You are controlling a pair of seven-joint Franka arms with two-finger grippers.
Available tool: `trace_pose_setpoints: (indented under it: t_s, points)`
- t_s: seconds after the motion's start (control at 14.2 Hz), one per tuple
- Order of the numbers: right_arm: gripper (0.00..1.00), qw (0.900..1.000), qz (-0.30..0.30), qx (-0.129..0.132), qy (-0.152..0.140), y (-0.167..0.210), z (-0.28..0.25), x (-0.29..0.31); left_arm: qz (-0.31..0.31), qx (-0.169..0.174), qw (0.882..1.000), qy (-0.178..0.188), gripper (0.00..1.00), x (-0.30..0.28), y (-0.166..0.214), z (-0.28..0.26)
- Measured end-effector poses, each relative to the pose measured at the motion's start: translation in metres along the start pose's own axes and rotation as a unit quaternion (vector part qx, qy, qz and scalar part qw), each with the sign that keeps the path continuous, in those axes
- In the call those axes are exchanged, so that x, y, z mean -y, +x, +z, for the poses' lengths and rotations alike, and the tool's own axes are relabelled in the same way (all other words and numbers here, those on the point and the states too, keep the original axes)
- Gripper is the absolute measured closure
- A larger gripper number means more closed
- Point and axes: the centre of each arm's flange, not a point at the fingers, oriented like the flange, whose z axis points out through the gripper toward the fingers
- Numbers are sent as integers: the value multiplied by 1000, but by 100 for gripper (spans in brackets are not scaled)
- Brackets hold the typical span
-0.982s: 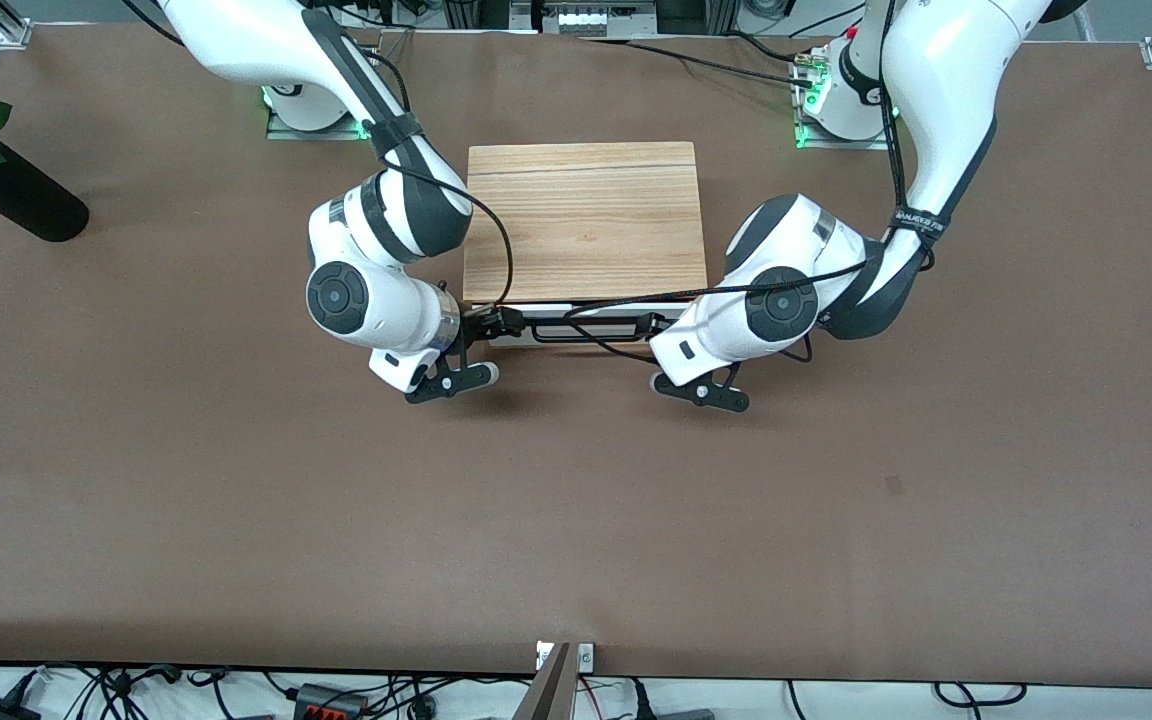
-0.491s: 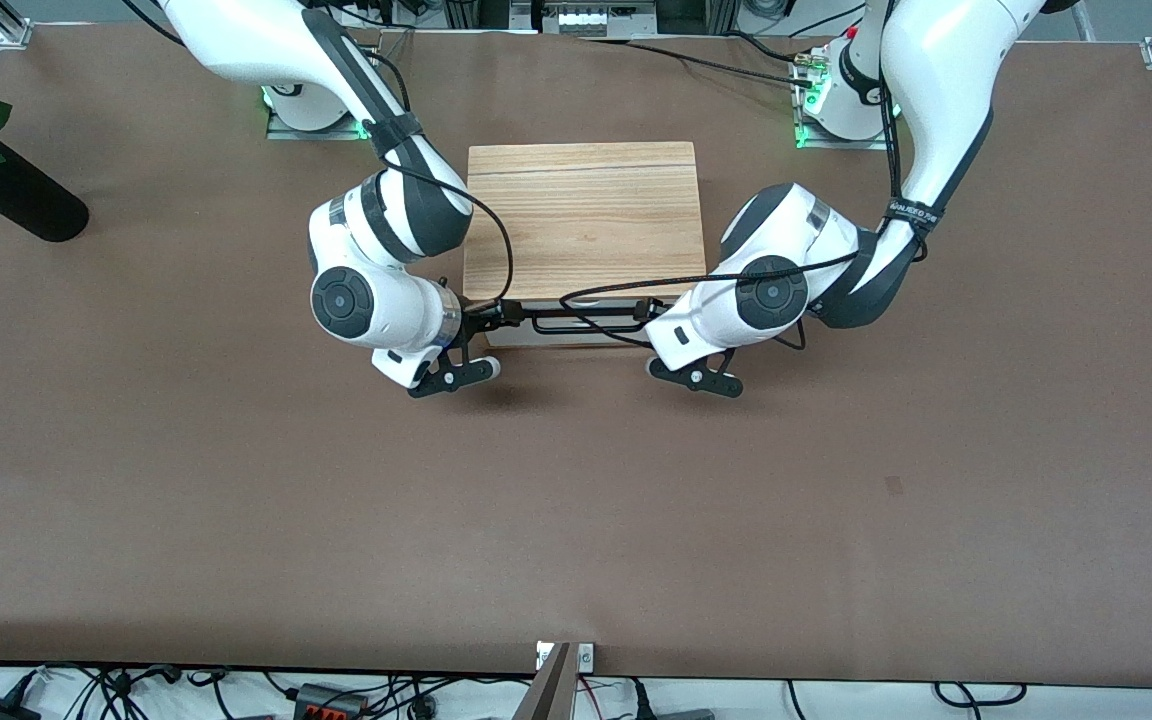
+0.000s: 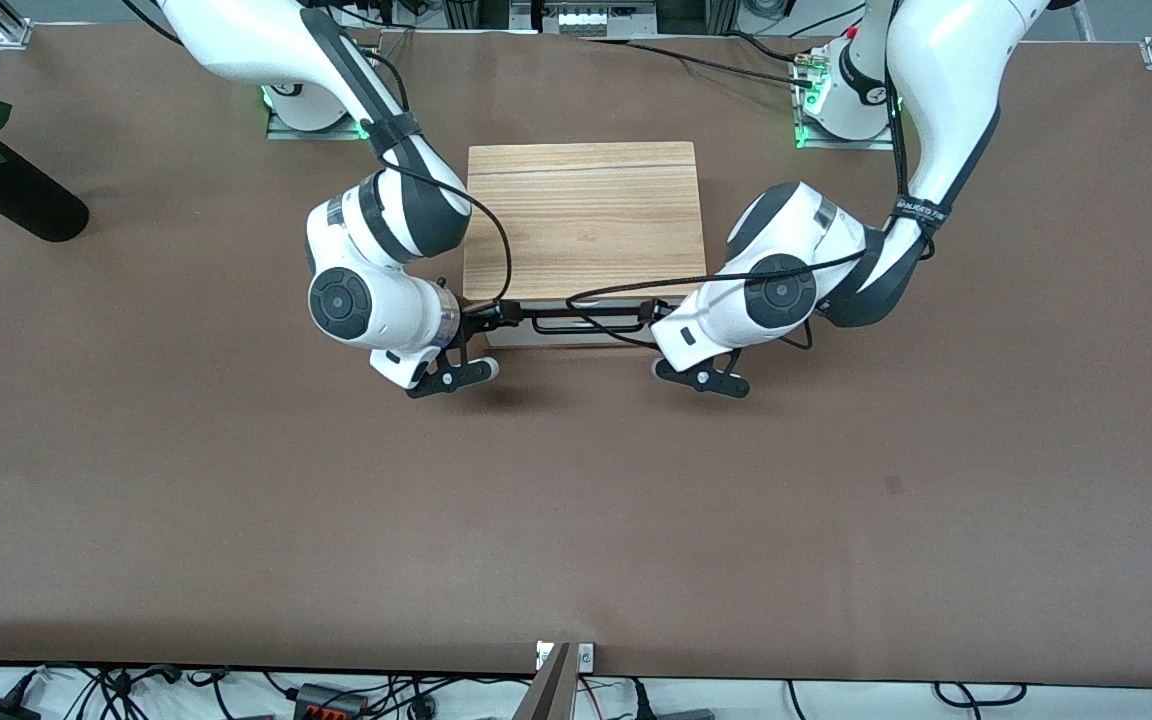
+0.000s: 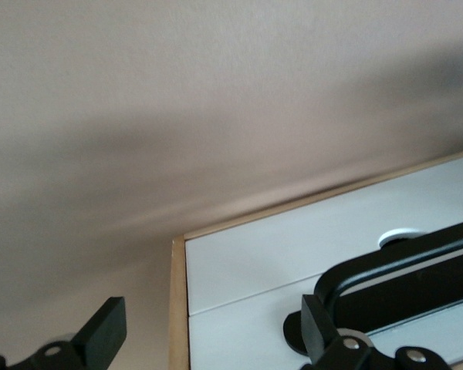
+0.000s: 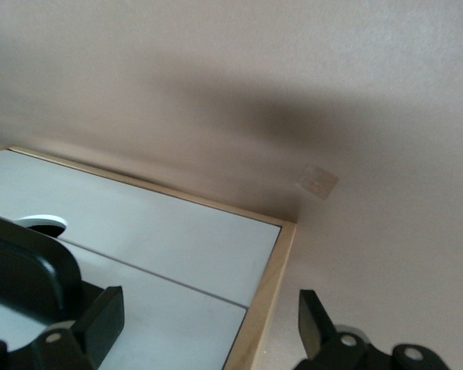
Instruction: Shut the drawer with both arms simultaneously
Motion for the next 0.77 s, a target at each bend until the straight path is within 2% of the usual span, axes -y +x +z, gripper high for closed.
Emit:
trace_pose_setpoints:
  t_s: [0.35,0.49,0.63,0.77]
  points:
    - [0,998,12,-67,12,20,-82,-22,-16,-39,999,-11,0,17,15,-41]
    - [0,996,21,-86,7,20,-117,-45,-26,-54,998,-13,0,29,21,-59]
    - [0,996,18,-78,-36,11,-146,-71,-39,-67,997,-9,0,44,24,-80]
    - [0,993,12,-50,-110,-5,-169,-92,-57,-74,996,5,0,66,20,-109]
